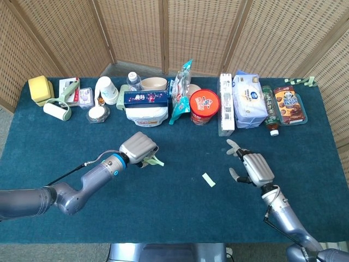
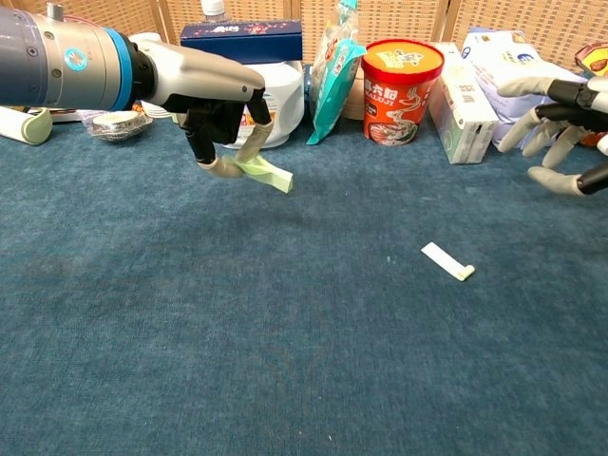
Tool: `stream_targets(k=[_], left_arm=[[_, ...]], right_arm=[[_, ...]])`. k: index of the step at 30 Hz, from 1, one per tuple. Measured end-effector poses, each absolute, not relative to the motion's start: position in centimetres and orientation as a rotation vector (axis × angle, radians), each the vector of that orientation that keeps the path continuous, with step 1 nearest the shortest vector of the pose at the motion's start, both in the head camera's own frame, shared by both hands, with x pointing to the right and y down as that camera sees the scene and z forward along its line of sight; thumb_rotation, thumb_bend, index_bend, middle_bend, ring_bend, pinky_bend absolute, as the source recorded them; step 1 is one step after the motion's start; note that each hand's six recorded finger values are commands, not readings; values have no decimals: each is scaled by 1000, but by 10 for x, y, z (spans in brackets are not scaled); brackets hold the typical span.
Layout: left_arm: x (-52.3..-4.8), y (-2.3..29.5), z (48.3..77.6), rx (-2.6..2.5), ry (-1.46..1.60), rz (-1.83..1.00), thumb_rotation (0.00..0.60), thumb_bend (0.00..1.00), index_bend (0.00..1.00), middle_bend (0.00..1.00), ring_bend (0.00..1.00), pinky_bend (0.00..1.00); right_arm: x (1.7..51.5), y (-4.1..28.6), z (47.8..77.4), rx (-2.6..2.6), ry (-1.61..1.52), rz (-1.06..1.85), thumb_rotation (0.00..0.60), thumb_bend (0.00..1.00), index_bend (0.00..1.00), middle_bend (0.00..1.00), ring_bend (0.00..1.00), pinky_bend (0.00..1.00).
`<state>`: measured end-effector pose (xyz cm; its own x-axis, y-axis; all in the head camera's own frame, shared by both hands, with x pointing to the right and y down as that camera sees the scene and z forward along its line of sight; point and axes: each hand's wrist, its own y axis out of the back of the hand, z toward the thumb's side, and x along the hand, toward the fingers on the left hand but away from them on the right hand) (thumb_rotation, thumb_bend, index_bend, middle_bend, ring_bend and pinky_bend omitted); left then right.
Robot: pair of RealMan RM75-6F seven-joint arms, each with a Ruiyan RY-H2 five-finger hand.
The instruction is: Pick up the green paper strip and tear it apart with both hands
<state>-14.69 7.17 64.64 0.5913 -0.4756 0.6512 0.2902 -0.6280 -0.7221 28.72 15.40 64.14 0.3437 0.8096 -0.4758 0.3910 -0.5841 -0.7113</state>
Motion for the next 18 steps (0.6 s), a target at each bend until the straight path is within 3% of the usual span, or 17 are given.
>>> stream_targets(k=[3, 9, 14, 18], left_arm=[[-147, 70, 646, -1937, 163, -1113, 421, 349, 378, 725, 707, 941], [-149, 69, 644, -1920, 183, -1111, 359, 334, 308, 524, 532, 764], [-160, 69, 636, -1911, 225, -1111, 328, 321, 280, 437, 437, 682], [-180, 68, 624, -1901, 298, -1125, 321, 318, 278, 431, 423, 655]], right_arm=[[288, 154, 640, -2133, -1058, 1156, 600, 452, 14, 334, 320, 368], [290, 152, 637, -2124, -1073, 1150, 600, 452, 16, 337, 326, 368], [294, 150, 634, -2106, -1078, 1154, 600, 452, 17, 337, 326, 368], [300, 149, 631, -2076, -1083, 1167, 600, 452, 24, 337, 310, 354]])
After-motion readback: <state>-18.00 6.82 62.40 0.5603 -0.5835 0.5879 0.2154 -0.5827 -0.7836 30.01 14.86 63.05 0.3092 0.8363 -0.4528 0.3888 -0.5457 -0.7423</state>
